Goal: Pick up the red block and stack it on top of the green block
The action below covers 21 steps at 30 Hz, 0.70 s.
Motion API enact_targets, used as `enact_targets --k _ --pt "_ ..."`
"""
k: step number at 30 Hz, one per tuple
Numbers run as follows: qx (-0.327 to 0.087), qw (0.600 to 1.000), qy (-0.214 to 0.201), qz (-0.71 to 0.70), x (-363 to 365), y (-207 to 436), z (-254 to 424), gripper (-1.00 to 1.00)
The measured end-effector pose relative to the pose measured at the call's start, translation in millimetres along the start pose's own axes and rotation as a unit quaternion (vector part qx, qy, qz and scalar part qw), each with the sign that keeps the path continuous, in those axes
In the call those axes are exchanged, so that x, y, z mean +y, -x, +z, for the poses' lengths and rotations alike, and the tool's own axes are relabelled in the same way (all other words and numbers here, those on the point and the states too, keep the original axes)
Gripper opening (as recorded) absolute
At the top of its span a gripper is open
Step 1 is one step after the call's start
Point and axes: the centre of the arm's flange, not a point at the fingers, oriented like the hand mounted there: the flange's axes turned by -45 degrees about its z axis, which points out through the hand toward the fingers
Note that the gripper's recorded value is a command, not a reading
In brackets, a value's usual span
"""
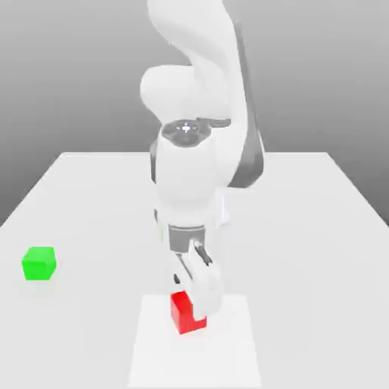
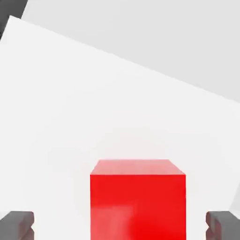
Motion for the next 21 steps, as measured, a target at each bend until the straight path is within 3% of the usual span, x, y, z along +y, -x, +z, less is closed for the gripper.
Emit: enact_targets --k 4,5,21 --pt "-0.001 1.000 0.004 -0.002 5 2 22 0.00" --pt "-0.001 1.000 0.005 -0.002 6 2 26 -1.00" --pt "0.001 1.000 -0.001 0.000 -1 0 -16 -1.00"
